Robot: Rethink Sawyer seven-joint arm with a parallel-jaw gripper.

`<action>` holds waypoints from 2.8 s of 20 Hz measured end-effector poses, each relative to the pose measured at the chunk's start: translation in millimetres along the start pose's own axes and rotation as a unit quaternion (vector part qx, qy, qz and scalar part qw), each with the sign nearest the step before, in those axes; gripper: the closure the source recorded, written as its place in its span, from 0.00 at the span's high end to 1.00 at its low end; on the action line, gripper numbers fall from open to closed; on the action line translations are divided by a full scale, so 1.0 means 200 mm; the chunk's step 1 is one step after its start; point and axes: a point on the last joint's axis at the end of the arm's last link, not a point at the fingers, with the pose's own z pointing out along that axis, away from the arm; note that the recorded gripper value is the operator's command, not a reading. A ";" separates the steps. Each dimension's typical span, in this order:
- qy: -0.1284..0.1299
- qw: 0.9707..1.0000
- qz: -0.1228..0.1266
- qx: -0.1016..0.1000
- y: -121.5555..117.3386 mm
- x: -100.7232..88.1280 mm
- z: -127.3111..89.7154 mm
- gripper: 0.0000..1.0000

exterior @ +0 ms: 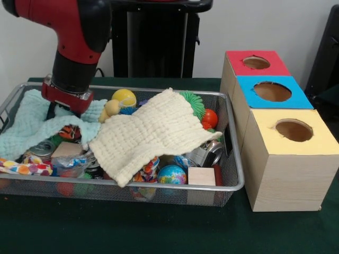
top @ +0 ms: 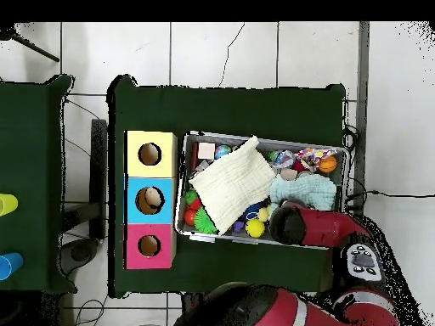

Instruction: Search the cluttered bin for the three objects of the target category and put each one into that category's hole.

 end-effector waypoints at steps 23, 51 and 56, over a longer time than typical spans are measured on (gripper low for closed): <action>-0.043 0.999 -0.007 -0.007 0.06 -0.09 -0.14 0.00; -0.056 0.994 -0.080 0.057 0.37 -0.24 -0.76 0.00; -0.056 0.998 -0.018 0.034 0.28 -0.32 -0.90 0.00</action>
